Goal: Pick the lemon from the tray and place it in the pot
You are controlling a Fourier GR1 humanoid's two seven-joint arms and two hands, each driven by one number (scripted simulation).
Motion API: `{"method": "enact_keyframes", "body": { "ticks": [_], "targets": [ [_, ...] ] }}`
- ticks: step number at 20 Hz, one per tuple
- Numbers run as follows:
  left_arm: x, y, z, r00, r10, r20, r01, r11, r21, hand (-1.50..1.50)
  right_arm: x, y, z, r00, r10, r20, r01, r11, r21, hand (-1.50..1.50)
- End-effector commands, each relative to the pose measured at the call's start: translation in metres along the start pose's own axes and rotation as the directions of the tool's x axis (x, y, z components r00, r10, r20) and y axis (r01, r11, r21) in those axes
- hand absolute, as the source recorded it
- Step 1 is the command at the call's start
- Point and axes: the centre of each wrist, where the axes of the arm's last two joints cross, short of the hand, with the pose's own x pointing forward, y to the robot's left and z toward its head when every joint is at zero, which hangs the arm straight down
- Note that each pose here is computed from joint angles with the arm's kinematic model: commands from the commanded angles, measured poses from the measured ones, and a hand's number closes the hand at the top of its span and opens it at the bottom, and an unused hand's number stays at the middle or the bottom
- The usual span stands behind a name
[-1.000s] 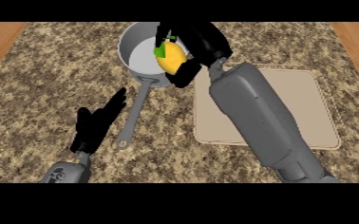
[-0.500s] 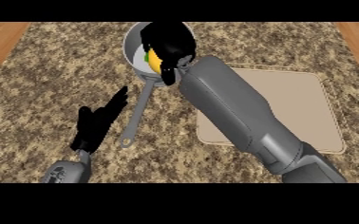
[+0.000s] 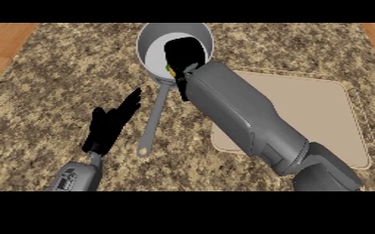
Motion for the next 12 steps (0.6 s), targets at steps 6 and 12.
{"method": "enact_keyframes", "body": {
  "ticks": [6, 12],
  "targets": [
    [0.008, -0.002, -0.003, 1.0, 0.009, -0.006, -0.009, 1.0, -0.012, 0.0, 0.001, -0.004, 0.011, 0.881, -0.412, 0.233, 0.45, 0.882, -0.141, -1.5],
    [0.003, -0.003, -0.004, 1.0, 0.003, 0.005, -0.003, 1.0, 0.0, 0.0, -0.005, -0.033, 0.02, 0.624, -0.69, 0.367, 0.781, 0.57, -0.257, -1.5]
  ]
}}
